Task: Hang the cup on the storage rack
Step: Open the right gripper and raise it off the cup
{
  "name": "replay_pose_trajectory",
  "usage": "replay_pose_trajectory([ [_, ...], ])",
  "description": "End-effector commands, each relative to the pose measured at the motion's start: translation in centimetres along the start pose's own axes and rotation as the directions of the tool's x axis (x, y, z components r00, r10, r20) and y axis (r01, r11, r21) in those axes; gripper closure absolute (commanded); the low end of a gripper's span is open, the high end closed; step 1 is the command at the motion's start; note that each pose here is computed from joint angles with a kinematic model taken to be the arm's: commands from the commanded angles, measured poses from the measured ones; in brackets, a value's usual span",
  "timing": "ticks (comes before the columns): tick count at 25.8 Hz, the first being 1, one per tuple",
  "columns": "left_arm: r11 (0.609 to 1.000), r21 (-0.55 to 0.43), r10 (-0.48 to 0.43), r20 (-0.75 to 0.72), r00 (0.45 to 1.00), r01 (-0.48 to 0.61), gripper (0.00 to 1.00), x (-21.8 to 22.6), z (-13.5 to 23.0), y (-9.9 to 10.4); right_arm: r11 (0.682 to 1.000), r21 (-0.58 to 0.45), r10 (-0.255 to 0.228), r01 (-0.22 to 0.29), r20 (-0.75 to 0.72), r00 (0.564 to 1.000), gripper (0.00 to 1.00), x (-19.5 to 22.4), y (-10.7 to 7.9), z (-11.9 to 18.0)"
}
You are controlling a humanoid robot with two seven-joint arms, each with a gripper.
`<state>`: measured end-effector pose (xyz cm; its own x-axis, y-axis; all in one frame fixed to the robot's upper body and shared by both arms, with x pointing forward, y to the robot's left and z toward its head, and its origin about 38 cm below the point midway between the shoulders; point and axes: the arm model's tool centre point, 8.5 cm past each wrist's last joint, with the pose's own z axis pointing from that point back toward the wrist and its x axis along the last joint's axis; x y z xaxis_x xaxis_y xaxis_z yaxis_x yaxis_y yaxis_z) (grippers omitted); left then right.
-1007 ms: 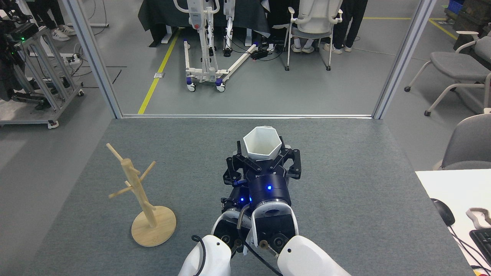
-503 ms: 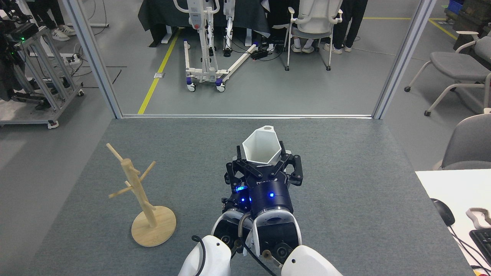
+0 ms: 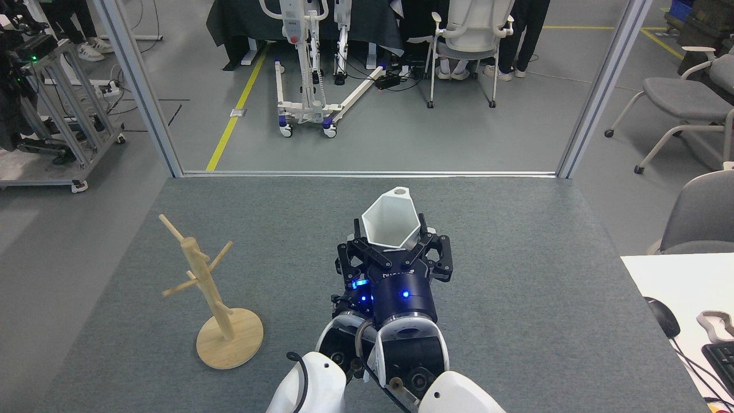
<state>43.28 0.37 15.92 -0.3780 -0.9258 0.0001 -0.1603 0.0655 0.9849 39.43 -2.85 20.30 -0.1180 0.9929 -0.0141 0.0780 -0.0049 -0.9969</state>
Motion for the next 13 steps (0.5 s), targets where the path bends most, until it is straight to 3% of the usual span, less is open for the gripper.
replay_pose_trajectory([
  [1,1.0,-0.01,-0.009,0.189,0.982,0.011,1.0,1.9,0.2,-0.1,1.0,-0.012,0.018,-0.018,0.049,0.999,0.0,0.6,-0.2,0.0],
  [13,1.0,-0.006,-0.014,0.188,0.982,0.016,1.0,1.8,0.1,0.1,0.992,-0.125,0.035,-0.031,0.031,0.999,0.0,-0.1,-2.8,-0.6],
])
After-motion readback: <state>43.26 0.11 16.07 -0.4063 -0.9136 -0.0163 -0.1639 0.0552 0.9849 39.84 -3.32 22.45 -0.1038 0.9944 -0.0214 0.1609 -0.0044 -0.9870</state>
